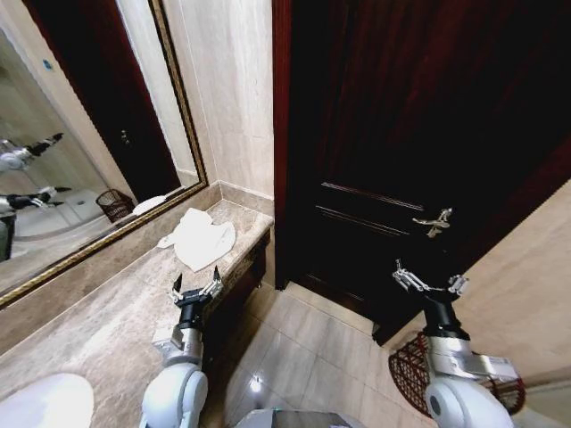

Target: Discard the used towel into the hamper.

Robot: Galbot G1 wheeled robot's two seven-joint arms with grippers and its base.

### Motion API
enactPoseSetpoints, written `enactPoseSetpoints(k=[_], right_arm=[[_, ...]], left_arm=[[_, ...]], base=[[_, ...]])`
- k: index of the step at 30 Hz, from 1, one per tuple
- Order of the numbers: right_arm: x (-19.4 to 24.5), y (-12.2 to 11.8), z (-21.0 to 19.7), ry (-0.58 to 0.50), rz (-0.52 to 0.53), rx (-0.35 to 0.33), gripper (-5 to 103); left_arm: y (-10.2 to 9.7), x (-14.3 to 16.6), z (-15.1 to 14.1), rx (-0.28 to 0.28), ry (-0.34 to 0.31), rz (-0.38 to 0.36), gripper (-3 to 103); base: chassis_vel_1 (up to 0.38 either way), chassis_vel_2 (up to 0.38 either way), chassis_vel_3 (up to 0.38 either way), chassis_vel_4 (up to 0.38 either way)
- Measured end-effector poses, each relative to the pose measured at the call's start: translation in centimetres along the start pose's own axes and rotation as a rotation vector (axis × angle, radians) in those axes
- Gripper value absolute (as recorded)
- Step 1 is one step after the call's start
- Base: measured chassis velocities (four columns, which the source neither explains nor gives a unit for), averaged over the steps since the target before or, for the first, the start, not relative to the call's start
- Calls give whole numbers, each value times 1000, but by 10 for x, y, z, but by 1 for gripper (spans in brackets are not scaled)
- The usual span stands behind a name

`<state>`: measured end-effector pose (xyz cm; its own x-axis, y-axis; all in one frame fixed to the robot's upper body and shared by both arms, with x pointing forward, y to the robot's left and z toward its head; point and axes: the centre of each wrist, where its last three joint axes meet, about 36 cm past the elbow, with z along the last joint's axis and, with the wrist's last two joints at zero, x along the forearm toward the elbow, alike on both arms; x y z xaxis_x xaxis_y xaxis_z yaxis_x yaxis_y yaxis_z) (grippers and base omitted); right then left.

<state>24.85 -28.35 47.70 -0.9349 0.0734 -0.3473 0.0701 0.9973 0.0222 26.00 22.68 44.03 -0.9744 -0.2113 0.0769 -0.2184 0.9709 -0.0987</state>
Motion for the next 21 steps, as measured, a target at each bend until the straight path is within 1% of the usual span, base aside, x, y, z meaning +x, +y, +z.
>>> enactPoseSetpoints(k=[1, 4, 5, 7, 8, 11, 12, 14, 15, 18, 19, 21], right_arm=[[0, 0, 0, 0, 0, 0, 100], [0, -2, 3, 4, 3, 1, 100], [0, -2, 3, 4, 3, 1, 100], [0, -2, 5, 10, 3, 1, 100], [0, -2, 5, 10, 3, 1, 100], [0, -3, 10, 20, 3, 2, 100], [0, -3, 10, 20, 3, 2, 100], [0, -4, 14, 31, 0, 10, 100], [0, -4, 14, 31, 0, 10, 100], [2, -5, 20, 49, -6, 23, 100], [2, -5, 20, 49, -6, 23, 100], [2, -6, 22, 57, -10, 32, 100]], left_arm=[[0, 0, 0, 0, 0, 0, 100], [11, -13, 0, -23, 2, 2, 100], [11, -13, 0, -23, 2, 2, 100], [17, -23, -2, -31, 0, 2, 100], [17, -23, -2, -31, 0, 2, 100], [20, -40, 0, -32, 0, -3, 100], [20, -40, 0, -32, 0, -3, 100], [19, -55, 7, -29, 7, -15, 100], [19, -55, 7, -29, 7, -15, 100], [13, -79, 19, -28, 20, -27, 100], [13, -79, 19, -28, 20, -27, 100], [8, -93, 24, -30, 19, -31, 100]], base=[[0, 0, 0, 0], [0, 0, 0, 0], [0, 0, 0, 0], [0, 0, 0, 0], [0, 0, 0, 0], [0, 0, 0, 0], [0, 0, 0, 0], [0, 0, 0, 0], [0, 0, 0, 0], [0, 0, 0, 0], [0, 0, 0, 0], [0, 0, 0, 0]])
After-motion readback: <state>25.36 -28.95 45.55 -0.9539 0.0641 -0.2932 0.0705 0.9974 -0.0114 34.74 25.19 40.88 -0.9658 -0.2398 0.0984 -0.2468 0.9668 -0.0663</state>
